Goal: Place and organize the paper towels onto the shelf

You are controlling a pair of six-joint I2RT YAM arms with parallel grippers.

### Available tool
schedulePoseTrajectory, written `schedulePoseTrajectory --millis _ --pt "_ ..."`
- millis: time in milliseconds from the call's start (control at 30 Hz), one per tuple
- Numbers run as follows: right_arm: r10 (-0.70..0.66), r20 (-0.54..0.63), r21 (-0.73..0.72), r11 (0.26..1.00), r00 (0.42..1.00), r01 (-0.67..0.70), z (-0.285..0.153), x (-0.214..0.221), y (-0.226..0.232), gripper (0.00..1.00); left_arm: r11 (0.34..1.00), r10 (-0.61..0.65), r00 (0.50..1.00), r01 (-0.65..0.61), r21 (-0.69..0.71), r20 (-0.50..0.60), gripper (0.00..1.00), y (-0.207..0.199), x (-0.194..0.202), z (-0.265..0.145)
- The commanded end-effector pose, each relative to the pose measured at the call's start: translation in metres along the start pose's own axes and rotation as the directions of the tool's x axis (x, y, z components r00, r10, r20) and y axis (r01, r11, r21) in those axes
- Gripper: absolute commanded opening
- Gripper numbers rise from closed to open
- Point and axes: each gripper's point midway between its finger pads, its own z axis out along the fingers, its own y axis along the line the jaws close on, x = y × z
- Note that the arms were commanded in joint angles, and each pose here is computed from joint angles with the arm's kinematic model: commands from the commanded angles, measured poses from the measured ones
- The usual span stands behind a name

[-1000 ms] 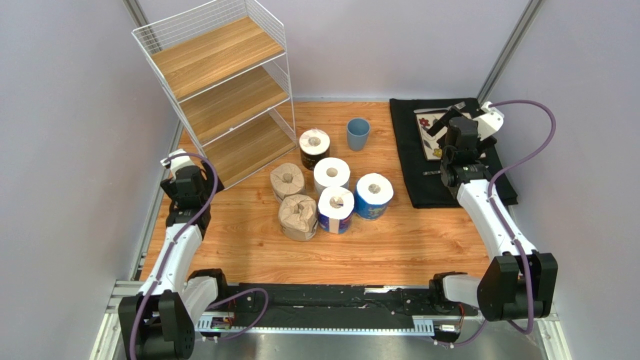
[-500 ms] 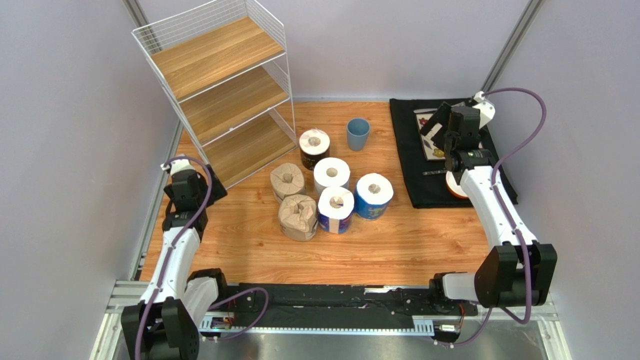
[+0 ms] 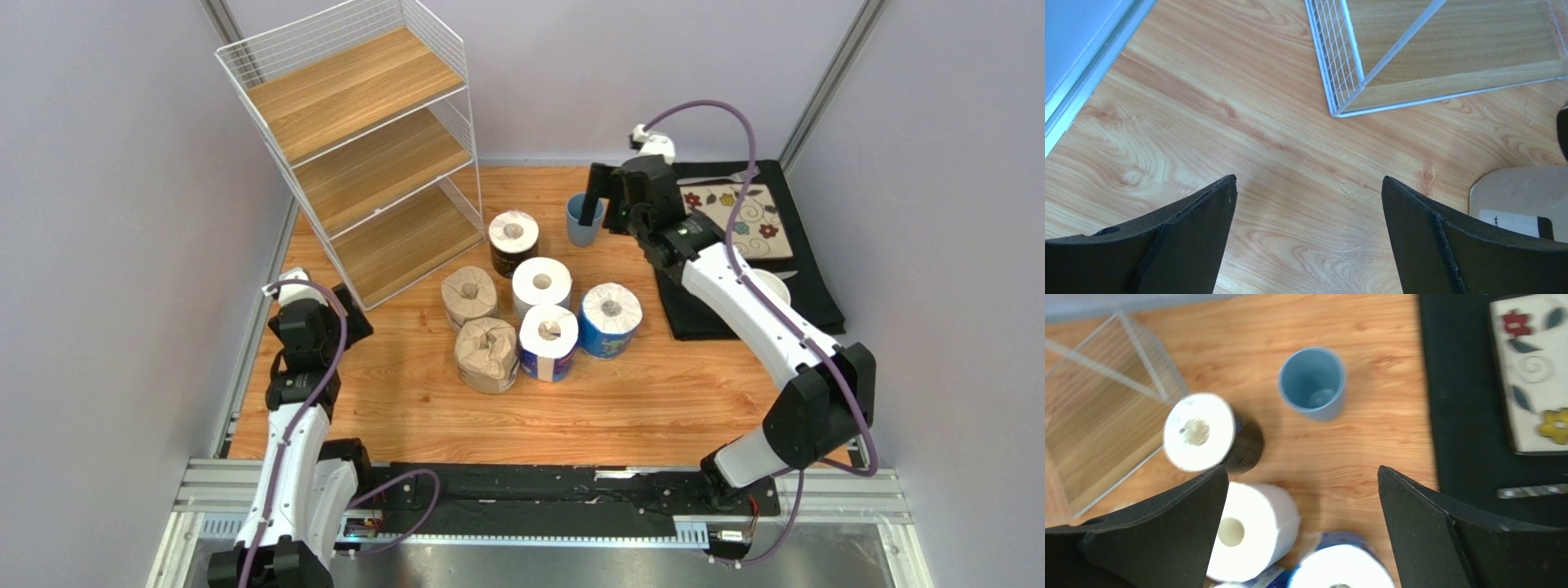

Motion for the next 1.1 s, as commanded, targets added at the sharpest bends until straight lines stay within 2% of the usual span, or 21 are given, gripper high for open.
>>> schedulePoseTrajectory --millis 0,67,233,433,600,1067 --pt "-0.074 -0.035 -0.130 0.989 0.997 0.069 -0.003 0.016 0.050 0.96 1.000 0.013 1.000 -0.013 0.014 -0.026 0.96 0.001 0.011 -0.002" --pt "-0.120 -0.056 -0.201 0.974 0.991 0.106 0.000 0.029 0.074 0.96 1.000 0.014 1.000 -0.013 0.018 -0.025 0.95 0.001 0.012 -0.002" --pt "-0.301 -0.075 -0.449 0.861 0.951 0.238 -0.012 0.064 0.151 0.94 1.000 0.010 0.999 -0.010 0.015 -0.032 0.94 0.003 0.020 -0.001" --pt "-0.413 -0.086 -0.579 0.761 0.907 0.292 -0.021 0.094 0.203 0.94 1.000 0.011 0.999 -0.011 -0.002 -0.035 0.93 0.007 0.024 -0.001" --pt "-0.423 -0.133 -0.595 0.757 0.896 0.269 -0.016 0.116 0.217 0.93 1.000 0.013 0.999 -0.012 0.018 -0.039 0.93 0.004 0.026 -0.002" --pt "-0.421 -0.241 -0.512 0.820 0.874 0.254 0.008 0.156 0.205 0.90 1.000 0.001 0.998 0.000 0.025 -0.061 0.91 0.004 0.034 -0.003"
